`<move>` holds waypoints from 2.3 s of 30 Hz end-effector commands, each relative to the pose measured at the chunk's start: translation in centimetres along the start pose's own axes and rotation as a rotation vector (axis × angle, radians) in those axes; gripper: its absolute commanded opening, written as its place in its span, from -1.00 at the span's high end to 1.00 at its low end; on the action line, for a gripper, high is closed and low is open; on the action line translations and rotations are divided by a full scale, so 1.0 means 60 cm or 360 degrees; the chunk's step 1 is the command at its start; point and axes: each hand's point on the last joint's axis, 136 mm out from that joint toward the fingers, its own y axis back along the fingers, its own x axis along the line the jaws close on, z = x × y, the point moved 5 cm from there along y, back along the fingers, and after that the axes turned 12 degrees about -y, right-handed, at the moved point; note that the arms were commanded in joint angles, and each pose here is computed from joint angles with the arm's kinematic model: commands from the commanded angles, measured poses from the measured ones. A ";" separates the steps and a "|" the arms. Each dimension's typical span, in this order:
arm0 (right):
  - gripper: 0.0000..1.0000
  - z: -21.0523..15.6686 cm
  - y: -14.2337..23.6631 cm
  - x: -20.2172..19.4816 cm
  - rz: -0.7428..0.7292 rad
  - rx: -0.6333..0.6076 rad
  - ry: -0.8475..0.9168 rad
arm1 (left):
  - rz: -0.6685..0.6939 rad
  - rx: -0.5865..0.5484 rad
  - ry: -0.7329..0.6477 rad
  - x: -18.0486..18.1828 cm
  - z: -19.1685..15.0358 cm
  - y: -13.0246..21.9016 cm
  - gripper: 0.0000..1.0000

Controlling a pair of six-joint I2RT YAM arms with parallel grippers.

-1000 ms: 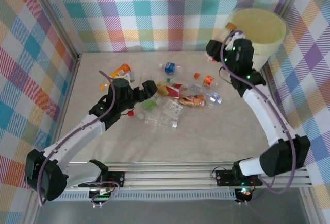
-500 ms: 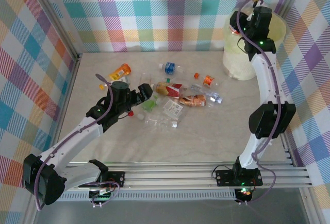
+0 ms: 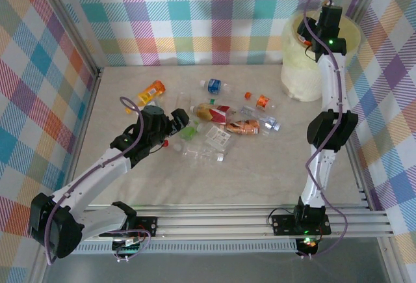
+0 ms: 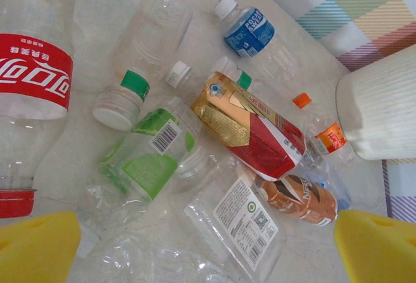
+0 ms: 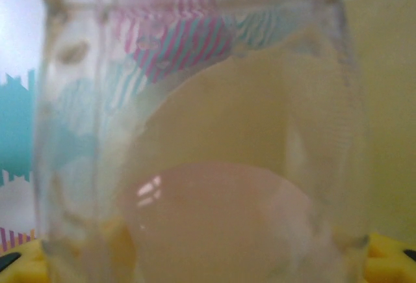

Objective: Put the plastic bottles in the bin

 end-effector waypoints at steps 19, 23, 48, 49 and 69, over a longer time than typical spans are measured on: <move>-0.32 -0.071 0.000 0.031 0.0419 0.0463 0.0036 | 0.0037 0.0111 0.0036 0.006 -0.026 -0.031 -1.00; -0.44 -0.070 0.004 0.031 0.0417 0.0462 0.0050 | 0.0025 0.0123 0.0032 0.002 -0.026 -0.033 -1.00; -0.99 0.027 0.173 0.073 0.0447 0.0195 0.0310 | 0.0194 0.0347 0.0427 0.051 -0.102 -0.052 -1.00; -0.99 0.025 0.182 0.074 0.0462 0.0209 0.0310 | 0.0185 0.0382 0.0475 0.053 -0.112 -0.056 -1.00; -0.99 -0.076 0.352 0.058 0.0886 0.0258 0.0027 | -0.0044 0.0493 0.1032 0.027 -0.194 -0.141 -0.93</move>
